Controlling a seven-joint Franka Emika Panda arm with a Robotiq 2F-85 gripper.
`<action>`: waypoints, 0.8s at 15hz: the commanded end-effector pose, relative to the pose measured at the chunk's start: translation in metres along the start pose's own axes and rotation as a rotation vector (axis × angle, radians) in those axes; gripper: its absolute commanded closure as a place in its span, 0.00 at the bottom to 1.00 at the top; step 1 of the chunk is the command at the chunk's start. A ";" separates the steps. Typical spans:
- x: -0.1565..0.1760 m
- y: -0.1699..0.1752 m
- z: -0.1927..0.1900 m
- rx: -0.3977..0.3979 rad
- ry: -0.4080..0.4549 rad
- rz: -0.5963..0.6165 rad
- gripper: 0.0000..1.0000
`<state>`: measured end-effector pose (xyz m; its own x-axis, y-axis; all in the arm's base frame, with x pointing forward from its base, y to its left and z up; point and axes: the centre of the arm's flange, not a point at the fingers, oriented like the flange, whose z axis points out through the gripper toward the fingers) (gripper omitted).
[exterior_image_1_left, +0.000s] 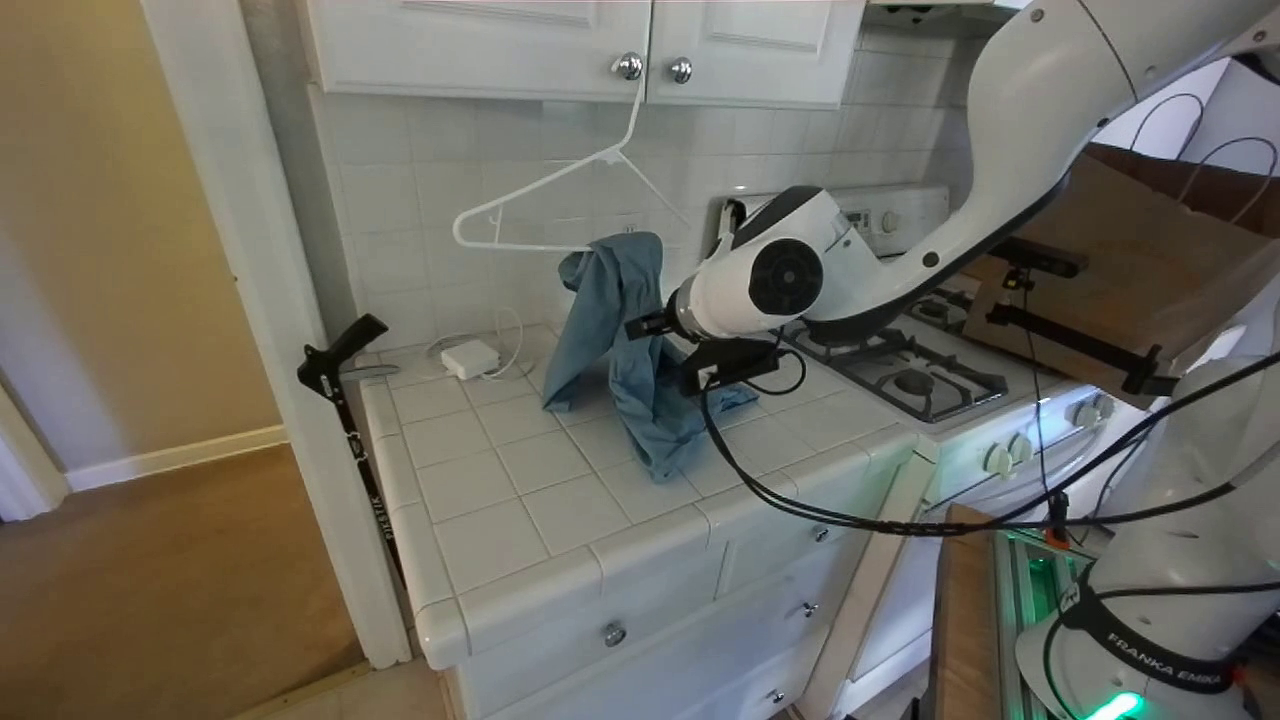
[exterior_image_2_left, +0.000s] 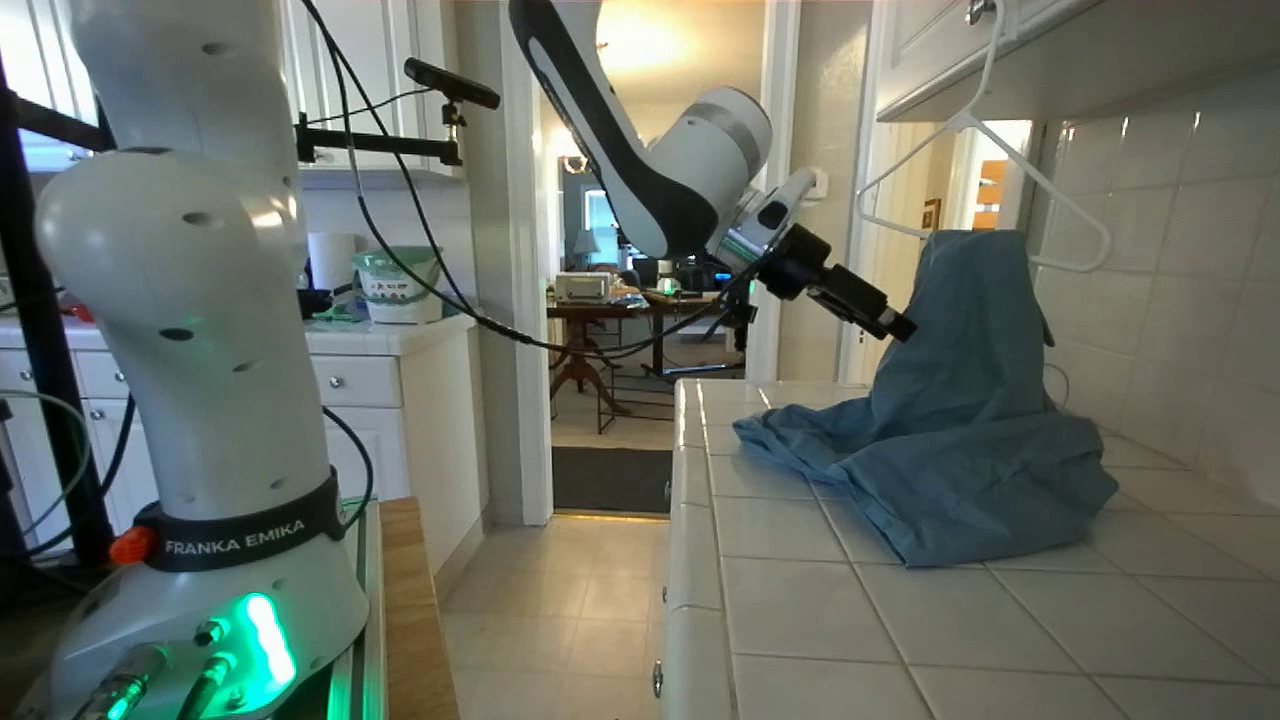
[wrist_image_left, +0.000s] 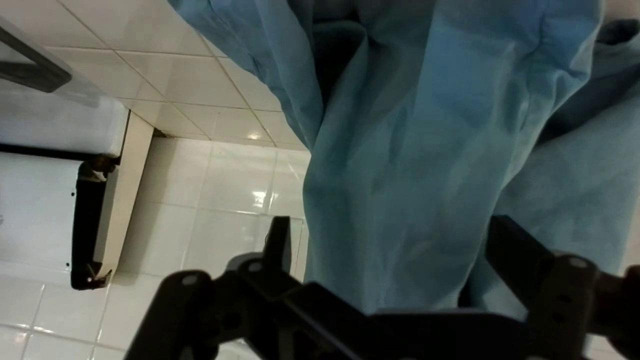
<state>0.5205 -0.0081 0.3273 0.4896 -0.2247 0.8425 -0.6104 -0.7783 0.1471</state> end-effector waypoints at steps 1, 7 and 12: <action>-0.013 -0.006 0.025 0.009 0.012 0.033 0.00; -0.019 -0.013 0.045 0.007 0.000 0.056 0.30; -0.010 -0.022 0.055 0.039 0.001 0.048 0.68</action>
<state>0.5483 -0.0161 0.2920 0.4699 -0.2661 0.8416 -0.6324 -0.7667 0.1106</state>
